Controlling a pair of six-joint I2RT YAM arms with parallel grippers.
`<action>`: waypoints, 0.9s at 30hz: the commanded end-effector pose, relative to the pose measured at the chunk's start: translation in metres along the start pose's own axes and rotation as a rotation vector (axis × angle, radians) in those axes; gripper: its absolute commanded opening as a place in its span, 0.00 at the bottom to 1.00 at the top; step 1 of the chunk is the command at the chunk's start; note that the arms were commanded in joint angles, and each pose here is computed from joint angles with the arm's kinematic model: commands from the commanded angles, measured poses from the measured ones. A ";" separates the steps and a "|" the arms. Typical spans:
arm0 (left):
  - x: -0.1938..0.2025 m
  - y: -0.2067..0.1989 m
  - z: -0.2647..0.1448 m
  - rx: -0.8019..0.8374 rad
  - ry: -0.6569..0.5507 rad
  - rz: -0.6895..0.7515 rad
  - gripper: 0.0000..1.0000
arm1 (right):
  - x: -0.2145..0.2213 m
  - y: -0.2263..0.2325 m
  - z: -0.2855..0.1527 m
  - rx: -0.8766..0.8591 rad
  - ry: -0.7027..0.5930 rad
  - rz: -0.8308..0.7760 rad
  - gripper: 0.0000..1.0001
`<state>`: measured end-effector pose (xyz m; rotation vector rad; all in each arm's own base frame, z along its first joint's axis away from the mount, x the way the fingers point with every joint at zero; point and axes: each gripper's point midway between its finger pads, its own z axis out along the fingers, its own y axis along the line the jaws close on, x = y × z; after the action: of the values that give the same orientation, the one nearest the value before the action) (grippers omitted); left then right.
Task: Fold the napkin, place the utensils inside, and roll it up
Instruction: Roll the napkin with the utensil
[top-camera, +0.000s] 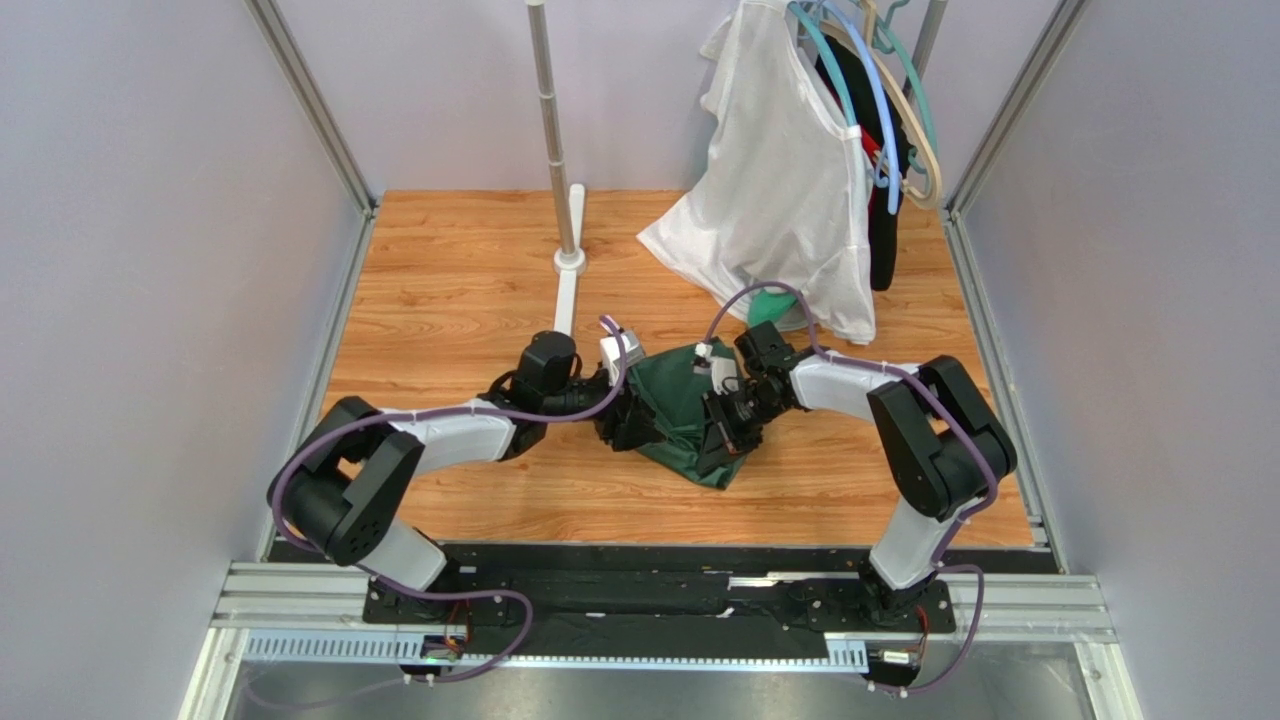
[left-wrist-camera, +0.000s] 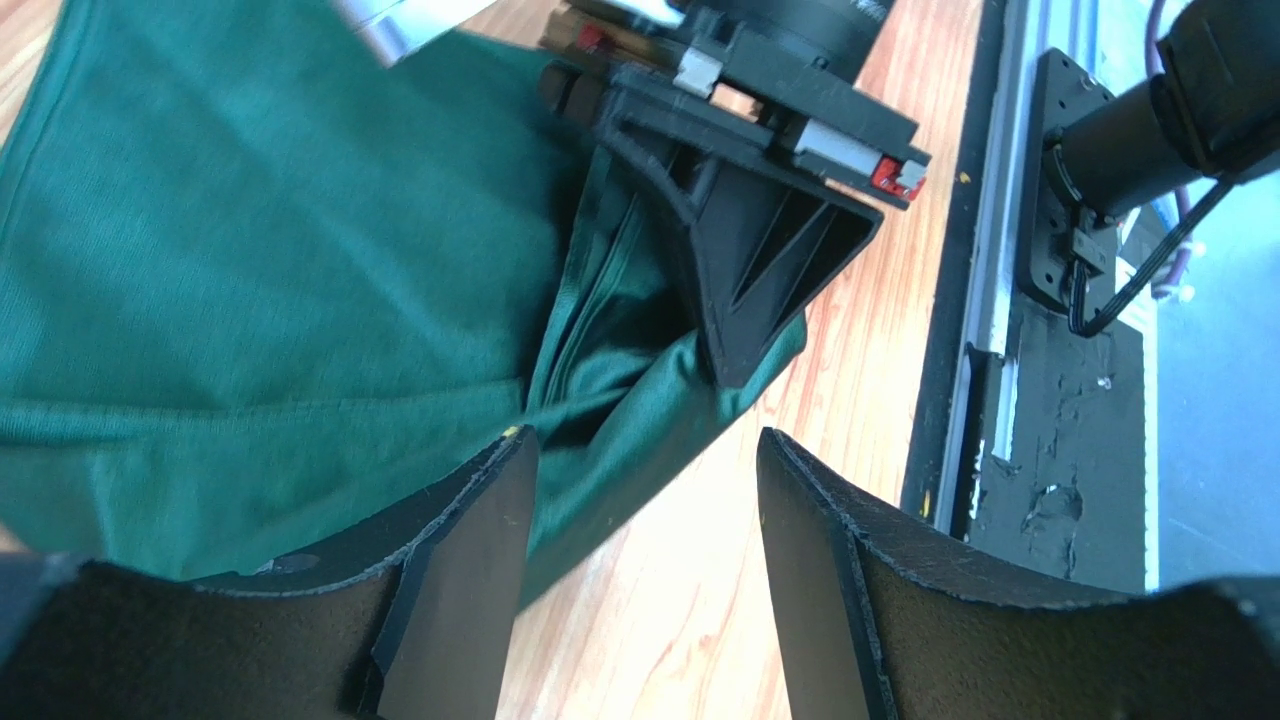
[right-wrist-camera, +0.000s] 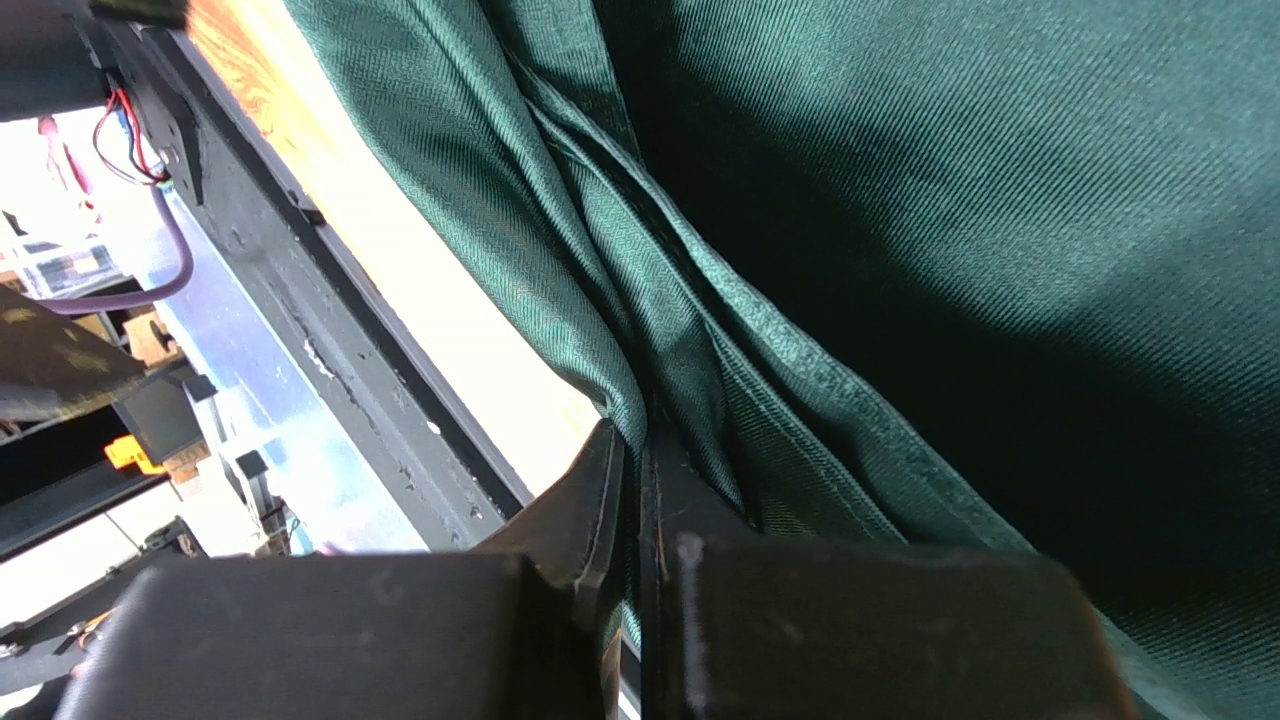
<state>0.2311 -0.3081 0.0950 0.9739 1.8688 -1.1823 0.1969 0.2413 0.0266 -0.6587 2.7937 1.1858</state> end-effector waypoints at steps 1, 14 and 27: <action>-0.024 -0.008 0.014 0.081 -0.049 0.133 0.64 | 0.000 -0.001 -0.001 -0.017 0.018 -0.009 0.00; 0.028 -0.019 0.031 0.205 0.144 0.030 0.64 | -0.004 -0.002 -0.011 -0.088 0.001 0.012 0.00; 0.020 -0.013 0.036 0.142 0.134 0.104 0.64 | -0.003 -0.007 -0.010 -0.097 0.006 0.031 0.00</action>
<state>0.2046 -0.3285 0.0479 1.2056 1.9692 -1.2663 0.1984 0.2301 0.0299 -0.6076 2.7924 1.3225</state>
